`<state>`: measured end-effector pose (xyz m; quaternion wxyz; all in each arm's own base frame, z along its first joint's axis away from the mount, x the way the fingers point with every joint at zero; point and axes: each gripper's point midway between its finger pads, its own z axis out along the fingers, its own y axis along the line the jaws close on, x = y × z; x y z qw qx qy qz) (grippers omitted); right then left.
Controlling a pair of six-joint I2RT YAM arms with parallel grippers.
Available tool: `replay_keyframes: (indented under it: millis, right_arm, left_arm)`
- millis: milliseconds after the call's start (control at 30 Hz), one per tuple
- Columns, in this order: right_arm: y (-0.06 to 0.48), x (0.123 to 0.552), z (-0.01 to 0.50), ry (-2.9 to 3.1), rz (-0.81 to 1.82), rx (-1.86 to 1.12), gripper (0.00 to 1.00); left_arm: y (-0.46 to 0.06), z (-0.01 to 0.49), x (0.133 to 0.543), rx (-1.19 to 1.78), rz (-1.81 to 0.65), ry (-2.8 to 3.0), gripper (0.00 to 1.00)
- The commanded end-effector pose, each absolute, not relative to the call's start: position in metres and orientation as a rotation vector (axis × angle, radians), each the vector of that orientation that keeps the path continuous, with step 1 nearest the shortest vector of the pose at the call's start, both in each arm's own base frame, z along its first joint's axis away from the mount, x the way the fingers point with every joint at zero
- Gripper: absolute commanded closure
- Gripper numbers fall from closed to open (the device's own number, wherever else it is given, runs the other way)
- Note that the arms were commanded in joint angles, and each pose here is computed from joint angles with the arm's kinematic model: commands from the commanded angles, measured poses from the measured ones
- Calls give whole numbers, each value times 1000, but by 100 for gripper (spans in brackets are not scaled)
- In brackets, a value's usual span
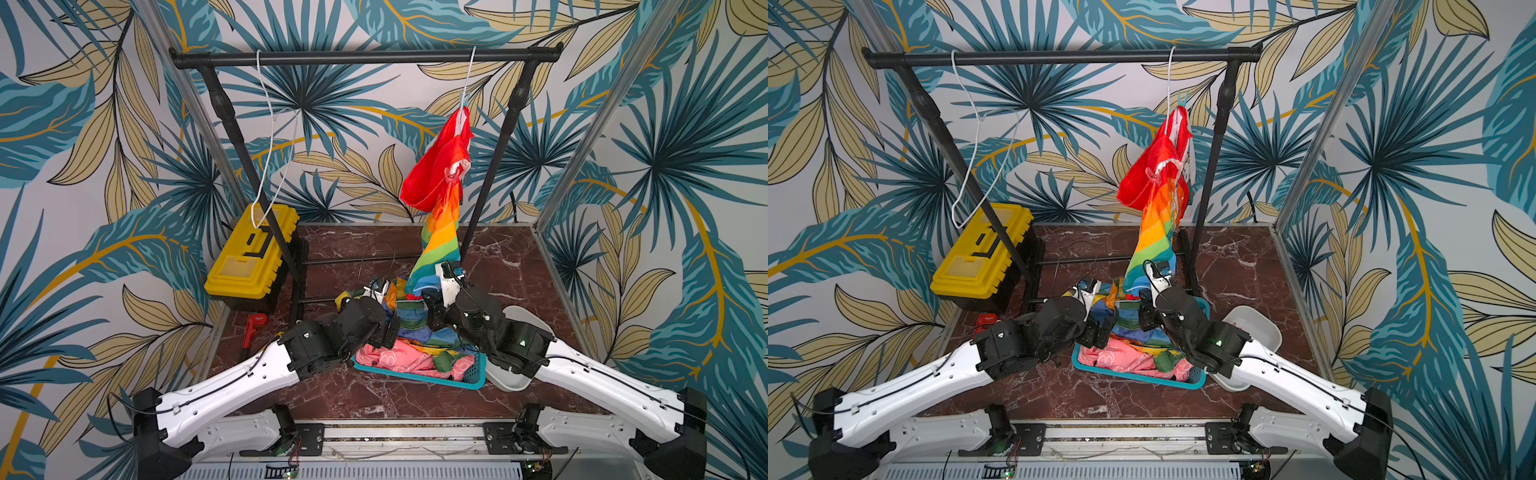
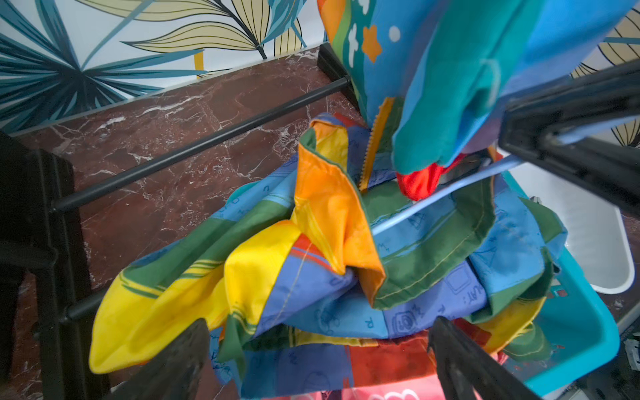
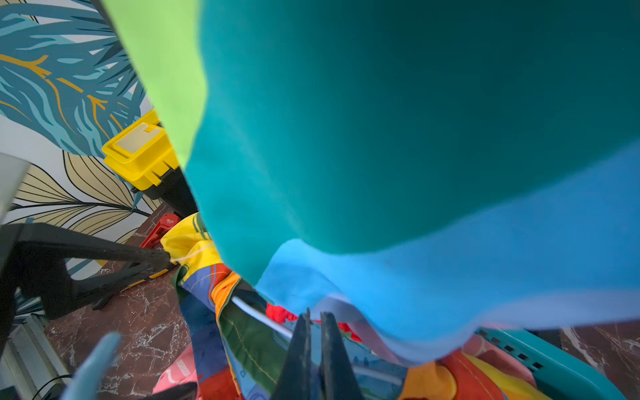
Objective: Remove the clothespins securing jackets to the hanger
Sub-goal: Remove the jacket from the hanger.
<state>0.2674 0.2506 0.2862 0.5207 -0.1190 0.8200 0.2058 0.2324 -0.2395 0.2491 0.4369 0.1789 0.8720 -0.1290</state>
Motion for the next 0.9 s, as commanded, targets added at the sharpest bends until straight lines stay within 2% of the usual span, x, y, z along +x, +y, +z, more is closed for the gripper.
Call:
replay_keyframes:
  millis: [0, 133, 300, 467, 533, 567, 667, 733, 767, 867]
  right_arm:
    - [247, 266, 292, 1962, 499, -270, 100]
    - [245, 265, 289, 1968, 487, -272, 100]
    - [243, 262, 293, 1955, 508, -270, 100]
    - [242, 261, 293, 1957, 502, -271, 100]
    - [243, 260, 294, 1951, 513, -276, 100]
    - [244, 259, 294, 1948, 523, -281, 100]
    - [244, 261, 292, 1953, 516, -280, 100]
    - [245, 261, 290, 1959, 510, -284, 100]
    - [245, 261, 289, 1961, 507, -285, 100]
    - [242, 262, 287, 1966, 488, -278, 100]
  left_arm:
    - [-234, 253, 242, 399, -220, 2148, 0]
    - [-220, 255, 257, 276, -111, 2118, 1]
    - [-224, 253, 263, 268, -88, 2118, 6]
    - [-220, 254, 267, 244, -79, 2116, 29]
    - [-216, 253, 268, 227, -78, 2118, 41]
    - [-215, 253, 268, 228, -85, 2122, 49]
    - [-214, 253, 266, 227, -108, 2128, 82]
    - [-213, 253, 265, 224, -124, 2132, 97]
    - [-212, 253, 265, 218, -129, 2133, 100]
    - [-207, 254, 266, 200, -124, 2129, 100]
